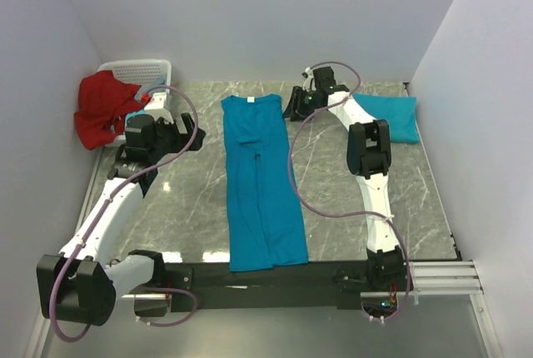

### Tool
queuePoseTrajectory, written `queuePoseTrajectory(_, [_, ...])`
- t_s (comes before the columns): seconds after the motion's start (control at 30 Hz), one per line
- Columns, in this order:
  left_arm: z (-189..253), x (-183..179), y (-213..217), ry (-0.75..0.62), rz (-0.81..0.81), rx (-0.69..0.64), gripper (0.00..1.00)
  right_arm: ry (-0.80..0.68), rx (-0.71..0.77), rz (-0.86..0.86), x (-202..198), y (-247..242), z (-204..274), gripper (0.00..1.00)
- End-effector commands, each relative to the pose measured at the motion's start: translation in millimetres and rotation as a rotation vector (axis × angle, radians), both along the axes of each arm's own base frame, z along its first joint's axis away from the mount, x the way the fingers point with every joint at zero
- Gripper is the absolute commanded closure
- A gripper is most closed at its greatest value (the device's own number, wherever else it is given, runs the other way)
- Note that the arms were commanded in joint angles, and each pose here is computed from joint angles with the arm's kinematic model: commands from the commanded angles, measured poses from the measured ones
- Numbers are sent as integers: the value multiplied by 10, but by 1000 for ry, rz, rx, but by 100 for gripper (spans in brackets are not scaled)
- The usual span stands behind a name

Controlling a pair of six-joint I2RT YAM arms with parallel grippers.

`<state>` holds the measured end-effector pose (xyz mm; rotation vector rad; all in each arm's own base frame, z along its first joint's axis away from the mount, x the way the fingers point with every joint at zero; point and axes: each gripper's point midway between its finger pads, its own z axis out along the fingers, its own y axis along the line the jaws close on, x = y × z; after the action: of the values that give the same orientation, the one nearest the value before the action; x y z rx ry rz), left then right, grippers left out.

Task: Fold and stack the t-shirts
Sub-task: Fold the tshirt

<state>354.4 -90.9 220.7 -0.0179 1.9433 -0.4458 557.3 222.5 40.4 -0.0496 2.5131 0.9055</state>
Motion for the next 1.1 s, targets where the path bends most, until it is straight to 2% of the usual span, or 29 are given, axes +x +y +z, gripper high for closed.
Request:
queuePoseTrajectory(0.0, [233, 54, -83, -61, -53, -5, 3, 24, 39, 17, -3, 207, -22, 50])
queuePoseTrajectory(0.13, [288, 49, -94, -83, -59, -16, 3, 41, 32, 24, -17, 256, -117, 51])
queuePoseTrajectory(0.2, [261, 40, -131, -72, -77, -38, 3, 48, 34, 25, -16, 262, -132, 55])
queuePoseTrajectory(0.23, [275, 47, -154, -76, -89, -47, 3, 47, 41, 29, -18, 273, -122, 58])
queuePoseTrajectory(0.27, [270, 49, -176, -72, -99, -55, 3, 51, 45, 27, -21, 285, -119, 67])
queuePoseTrajectory(0.33, [227, 59, -213, -50, -121, -64, 4, 49, 57, 27, -8, 295, -99, 75])
queuePoseTrajectory(0.37, [241, 73, -221, -50, -127, -65, 5, 50, 62, 25, -2, 303, -99, 83])
queuePoseTrajectory(0.47, [200, 85, -235, -33, -139, -68, 6, 33, 66, 2, 68, 280, -51, 93])
queuePoseTrajectory(0.6, [158, 85, -252, -21, -153, -67, 6, -25, 54, -74, 276, 95, 89, 99])
queuePoseTrajectory(0.83, [53, 108, -323, 18, -192, -80, 8, -101, 41, -154, 578, -286, 257, 100])
queuePoseTrajectory(0.9, [9, 116, -363, 32, -214, -90, 7, -122, 41, -131, 593, -289, 286, 96])
queuePoseTrajectory(0.93, [-5, 116, -382, 37, -225, -94, 7, -121, 35, -126, 590, -285, 261, 81])
queuePoseTrajectory(1.0, [-93, 113, -458, 68, -272, -110, 4, -140, 9, -110, 594, -312, 246, 65])
queuePoseTrajectory(1.03, [-95, 127, -486, 70, -287, -117, 4, -150, -19, -120, 605, -375, 269, 52])
queuePoseTrajectory(1.07, [-115, 140, -504, 78, -296, -124, 4, -160, -41, -119, 601, -408, 290, 50])
